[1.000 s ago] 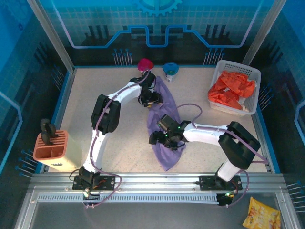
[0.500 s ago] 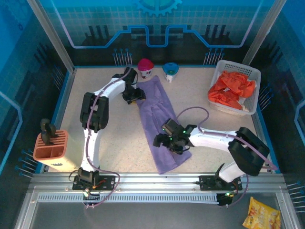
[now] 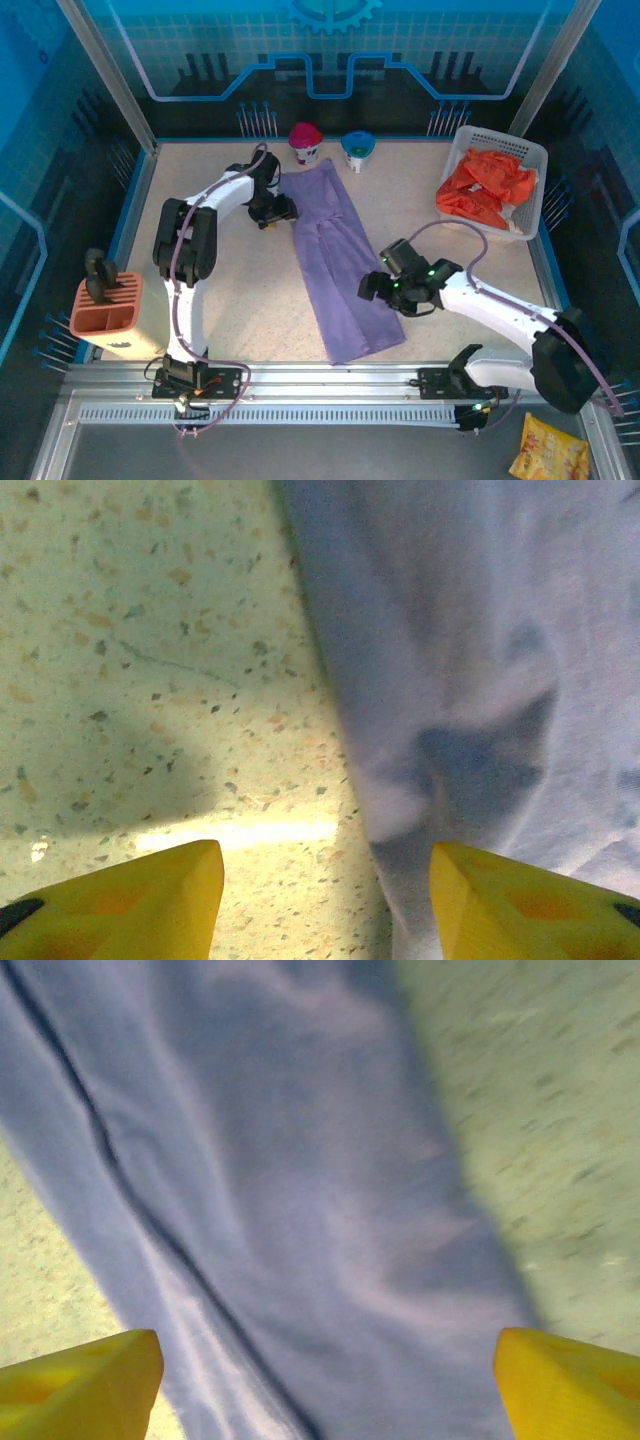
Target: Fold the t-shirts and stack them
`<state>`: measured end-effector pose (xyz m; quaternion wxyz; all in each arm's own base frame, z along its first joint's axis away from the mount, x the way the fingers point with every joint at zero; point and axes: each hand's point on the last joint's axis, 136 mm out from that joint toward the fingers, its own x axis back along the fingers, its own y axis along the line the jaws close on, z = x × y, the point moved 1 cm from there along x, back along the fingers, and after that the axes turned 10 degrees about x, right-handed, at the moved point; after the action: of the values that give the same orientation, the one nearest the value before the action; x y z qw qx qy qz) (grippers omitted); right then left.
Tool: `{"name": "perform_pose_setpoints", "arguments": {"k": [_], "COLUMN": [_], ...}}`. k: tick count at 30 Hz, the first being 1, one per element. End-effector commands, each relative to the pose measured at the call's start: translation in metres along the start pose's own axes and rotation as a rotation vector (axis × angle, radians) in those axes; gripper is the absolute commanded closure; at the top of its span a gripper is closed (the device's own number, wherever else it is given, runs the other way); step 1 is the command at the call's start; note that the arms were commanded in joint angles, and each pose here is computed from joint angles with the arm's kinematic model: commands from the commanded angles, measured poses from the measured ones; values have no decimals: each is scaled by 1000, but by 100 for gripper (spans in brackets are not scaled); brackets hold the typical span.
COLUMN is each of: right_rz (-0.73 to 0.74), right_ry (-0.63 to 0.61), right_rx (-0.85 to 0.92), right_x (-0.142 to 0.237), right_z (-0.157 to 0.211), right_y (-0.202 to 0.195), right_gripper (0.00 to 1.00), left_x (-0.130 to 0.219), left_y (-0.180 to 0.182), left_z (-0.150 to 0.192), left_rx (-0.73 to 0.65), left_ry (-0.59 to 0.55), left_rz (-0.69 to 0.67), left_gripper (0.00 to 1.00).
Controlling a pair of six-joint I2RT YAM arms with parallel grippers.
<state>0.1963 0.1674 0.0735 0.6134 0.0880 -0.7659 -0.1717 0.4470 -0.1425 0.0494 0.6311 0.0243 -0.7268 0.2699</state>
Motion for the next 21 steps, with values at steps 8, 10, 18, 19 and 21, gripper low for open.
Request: {"name": "perform_pose_setpoints", "arguments": {"k": [8, 10, 18, 19, 21], "right_rz": [-60, -65, -85, -88, -91], "right_ry": [58, 64, 79, 79, 73], "right_rx": [72, 65, 55, 56, 55], "right_x": [-2, -5, -10, -10, -9], "right_z": [-7, -7, -12, -12, -14], "right_y": [-22, -21, -16, -16, -15], "right_gripper": [16, 16, 16, 16, 16], "left_x": [7, 3, -18, -21, -23], "left_y": [-8, -11, -10, -10, -10], "left_z": [-69, -74, -90, -93, -100], "left_rx": [103, 111, 153, 159, 169], "left_ry": [-138, -138, -147, -152, -165], "left_rz": [115, 120, 105, 106, 109], "left_gripper": [48, 49, 57, 58, 63]}}
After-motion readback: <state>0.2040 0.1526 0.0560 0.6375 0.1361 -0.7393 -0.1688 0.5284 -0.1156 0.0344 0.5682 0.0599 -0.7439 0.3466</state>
